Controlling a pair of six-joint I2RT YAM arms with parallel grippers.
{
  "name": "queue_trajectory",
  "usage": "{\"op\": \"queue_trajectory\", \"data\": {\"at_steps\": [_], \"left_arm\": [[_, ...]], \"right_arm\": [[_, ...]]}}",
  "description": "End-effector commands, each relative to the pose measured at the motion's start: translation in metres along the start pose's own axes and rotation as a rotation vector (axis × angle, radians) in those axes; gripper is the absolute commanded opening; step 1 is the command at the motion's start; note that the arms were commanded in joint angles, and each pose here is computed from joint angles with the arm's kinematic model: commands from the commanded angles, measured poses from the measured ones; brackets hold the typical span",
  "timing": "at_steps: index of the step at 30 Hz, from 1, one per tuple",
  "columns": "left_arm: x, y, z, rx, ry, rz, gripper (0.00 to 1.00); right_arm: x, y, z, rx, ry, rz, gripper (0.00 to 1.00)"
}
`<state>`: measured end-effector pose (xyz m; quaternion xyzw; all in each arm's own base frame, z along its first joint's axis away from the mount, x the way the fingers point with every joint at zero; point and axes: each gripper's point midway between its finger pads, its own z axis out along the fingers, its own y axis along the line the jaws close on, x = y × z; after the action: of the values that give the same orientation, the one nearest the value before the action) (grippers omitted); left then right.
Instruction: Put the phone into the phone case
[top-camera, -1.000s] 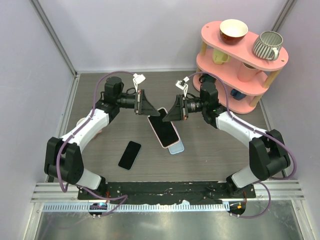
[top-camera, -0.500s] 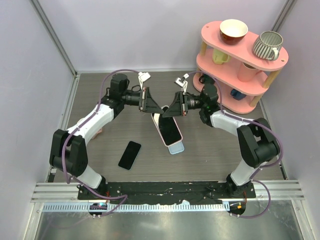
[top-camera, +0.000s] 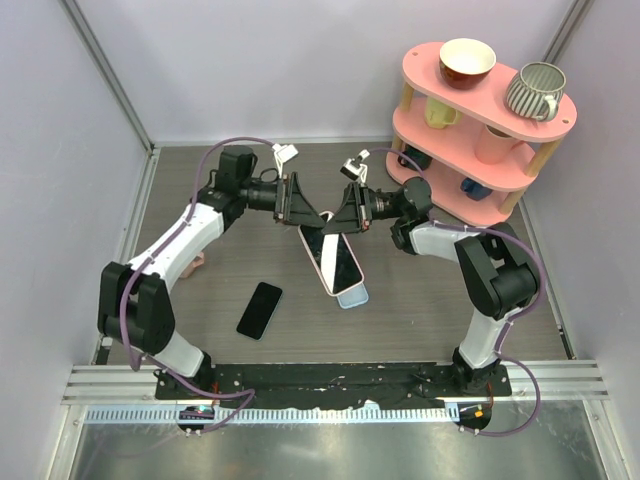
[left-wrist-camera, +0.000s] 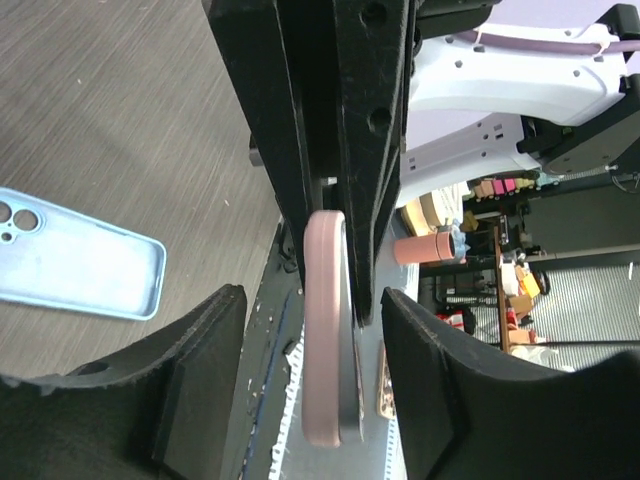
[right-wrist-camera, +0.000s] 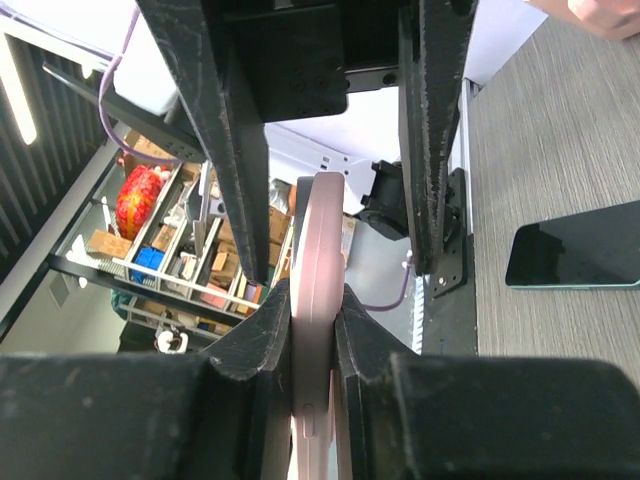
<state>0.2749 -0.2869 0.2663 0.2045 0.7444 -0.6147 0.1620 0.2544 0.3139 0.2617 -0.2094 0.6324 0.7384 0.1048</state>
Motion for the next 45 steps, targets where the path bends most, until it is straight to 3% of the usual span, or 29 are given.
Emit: {"op": "queue_trajectory", "data": {"at_steps": [1,9,15,18,19,20,27,30,31,32,34,35,39,42,43,45], "left_arm": [[0.003,-0.024,-0.015,-0.002,-0.02,0.068,0.63],[0.012,-0.03,-0.021,0.006,-0.058,-0.004,0.6],[-0.004,-0.032,-0.031,0.056,-0.15,-0.063,0.45],[-0.007,-0.039,-0.032,0.069,-0.166,-0.042,0.26],[-0.008,-0.039,-0.033,0.067,-0.168,-0.036,0.07],[-0.006,-0.038,-0.033,0.056,-0.164,-0.044,0.01],[0.01,-0.017,-0.038,-0.104,-0.159,-0.029,0.0],[0.013,-0.017,-0.041,-0.13,-0.163,-0.02,0.32],[0.012,-0.021,-0.042,-0.13,-0.169,-0.009,0.47],[0.011,-0.021,-0.044,-0.137,-0.169,0.027,0.54],[0.011,-0.01,-0.052,-0.259,-0.188,0.056,0.68],[0.018,0.011,-0.059,-0.377,-0.203,0.029,0.71],[0.012,0.023,-0.091,-0.572,-0.296,0.086,0.8],[-0.007,0.0,-0.098,-0.551,-0.39,0.182,0.89],[-0.009,-0.003,-0.097,-0.537,-0.403,0.206,0.92],[-0.004,-0.008,-0.092,-0.491,-0.375,0.215,0.93]], "right_arm": [[-0.013,0.071,0.002,-0.152,-0.076,-0.412,0.01],[-0.022,0.086,0.004,-0.164,-0.054,-0.446,0.01],[-0.02,0.089,0.005,-0.166,-0.035,-0.448,0.01],[-0.02,0.088,0.005,-0.165,-0.034,-0.434,0.01],[-0.02,0.086,0.005,-0.163,-0.033,-0.431,0.01],[-0.02,0.086,0.004,-0.162,-0.036,-0.43,0.01],[-0.029,0.086,0.008,-0.122,-0.06,-0.443,0.01],[-0.036,0.067,0.01,-0.041,-0.081,-0.44,0.01],[-0.04,0.072,0.011,-0.019,-0.086,-0.465,0.01],[-0.039,0.052,0.01,0.059,-0.075,-0.36,0.01],[-0.058,0.032,0.005,0.225,-0.115,-0.568,0.01],[-0.044,0.002,-0.002,0.36,-0.076,-0.442,0.01],[-0.052,-0.018,-0.007,0.453,-0.089,-0.411,0.01],[-0.056,-0.015,0.0,0.448,-0.121,-0.411,0.01],[-0.053,-0.013,0.003,0.427,-0.139,-0.36,0.01],[-0.061,0.005,0.008,0.367,-0.171,-0.412,0.01]]}}
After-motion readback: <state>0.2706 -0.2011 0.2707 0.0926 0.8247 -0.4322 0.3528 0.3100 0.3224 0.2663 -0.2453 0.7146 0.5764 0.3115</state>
